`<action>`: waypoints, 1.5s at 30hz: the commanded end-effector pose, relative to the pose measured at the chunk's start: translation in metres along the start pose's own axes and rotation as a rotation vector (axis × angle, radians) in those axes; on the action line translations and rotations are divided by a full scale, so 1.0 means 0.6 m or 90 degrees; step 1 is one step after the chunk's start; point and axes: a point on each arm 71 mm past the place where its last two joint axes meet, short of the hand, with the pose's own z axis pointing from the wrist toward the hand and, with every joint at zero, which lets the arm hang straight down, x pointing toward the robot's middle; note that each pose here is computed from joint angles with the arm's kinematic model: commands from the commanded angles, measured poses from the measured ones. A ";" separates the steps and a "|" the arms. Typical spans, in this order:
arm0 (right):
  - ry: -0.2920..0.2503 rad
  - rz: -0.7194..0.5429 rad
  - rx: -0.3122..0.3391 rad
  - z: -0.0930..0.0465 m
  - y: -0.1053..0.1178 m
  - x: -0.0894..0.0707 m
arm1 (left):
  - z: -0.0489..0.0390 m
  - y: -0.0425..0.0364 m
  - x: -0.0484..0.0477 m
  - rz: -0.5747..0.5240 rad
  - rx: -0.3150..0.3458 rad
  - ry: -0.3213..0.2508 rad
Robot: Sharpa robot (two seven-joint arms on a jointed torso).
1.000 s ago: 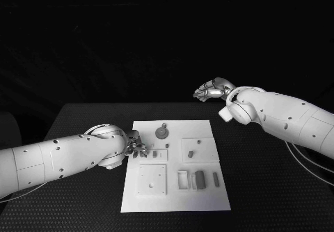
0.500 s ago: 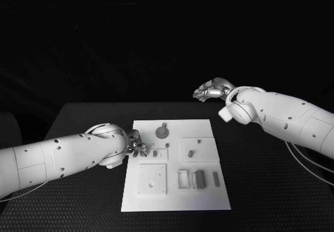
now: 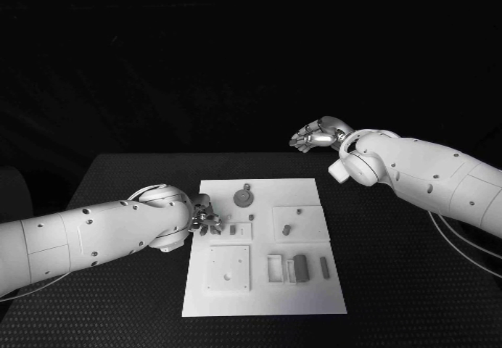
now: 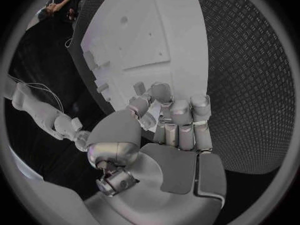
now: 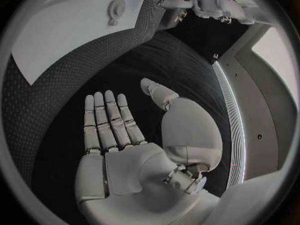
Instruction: Assemble the parts on the task board
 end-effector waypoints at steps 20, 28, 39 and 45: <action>0.018 0.005 -0.009 -0.001 0.002 0.004 | 0.007 -0.014 0.018 0.039 0.010 0.017; 0.020 0.005 -0.010 0.000 0.003 0.005 | 0.006 -0.019 0.020 0.044 0.017 0.020; 0.021 0.006 -0.009 0.000 0.002 0.005 | 0.005 -0.024 0.023 0.050 0.025 0.027; 0.021 0.006 -0.009 0.000 0.002 0.005 | 0.005 -0.028 0.025 0.069 0.035 0.032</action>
